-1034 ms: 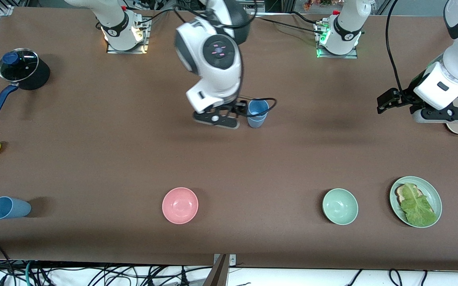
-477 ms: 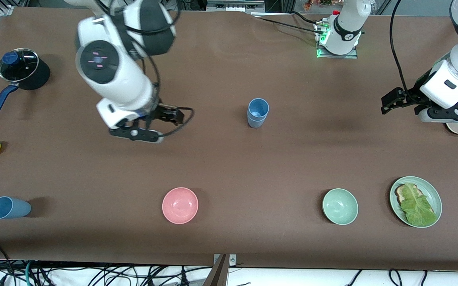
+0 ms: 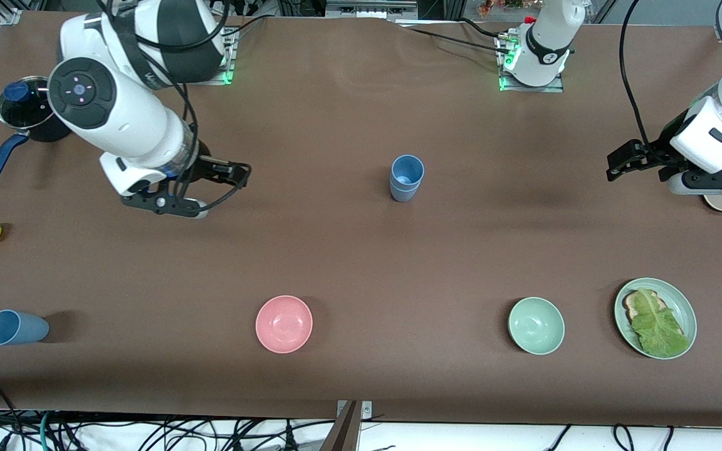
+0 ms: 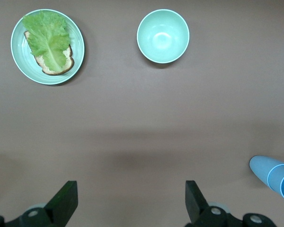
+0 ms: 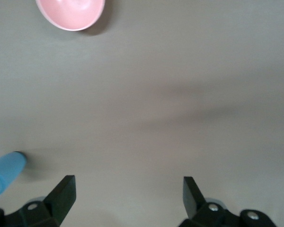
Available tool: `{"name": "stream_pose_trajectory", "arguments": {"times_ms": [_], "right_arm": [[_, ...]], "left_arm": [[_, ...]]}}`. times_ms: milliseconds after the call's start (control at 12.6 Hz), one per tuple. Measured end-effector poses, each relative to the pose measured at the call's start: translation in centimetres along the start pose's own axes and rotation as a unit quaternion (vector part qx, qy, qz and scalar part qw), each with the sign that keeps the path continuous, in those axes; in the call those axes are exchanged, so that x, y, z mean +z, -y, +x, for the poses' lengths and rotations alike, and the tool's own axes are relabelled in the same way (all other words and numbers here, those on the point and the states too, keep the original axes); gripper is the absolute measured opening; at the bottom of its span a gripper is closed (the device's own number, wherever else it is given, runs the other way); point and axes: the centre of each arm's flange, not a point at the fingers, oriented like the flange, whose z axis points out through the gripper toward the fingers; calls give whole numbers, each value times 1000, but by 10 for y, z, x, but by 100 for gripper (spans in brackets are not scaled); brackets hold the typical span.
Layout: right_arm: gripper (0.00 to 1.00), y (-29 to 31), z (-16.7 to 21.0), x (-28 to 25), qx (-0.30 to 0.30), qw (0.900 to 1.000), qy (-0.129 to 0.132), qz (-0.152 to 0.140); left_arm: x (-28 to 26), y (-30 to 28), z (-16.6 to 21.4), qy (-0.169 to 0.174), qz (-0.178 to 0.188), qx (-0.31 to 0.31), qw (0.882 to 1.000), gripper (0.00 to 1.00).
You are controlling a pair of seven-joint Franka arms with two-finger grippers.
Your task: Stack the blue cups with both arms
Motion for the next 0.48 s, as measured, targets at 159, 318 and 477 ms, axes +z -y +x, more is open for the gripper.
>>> {"name": "stream_pose_trajectory", "arguments": {"times_ms": [159, 318, 477], "right_arm": [[100, -61, 8, -15, -4, 1000, 11, 12], [100, -129, 3, -42, 4, 1000, 19, 24], [100, -172, -12, -67, -11, 999, 10, 30]], "left_arm": [[0, -1, 0, 0, 0, 1, 1000, 100], [0, 0, 0, 1, 0, 1, 1000, 100], [0, 0, 0, 1, 0, 1, 1000, 100]]}}
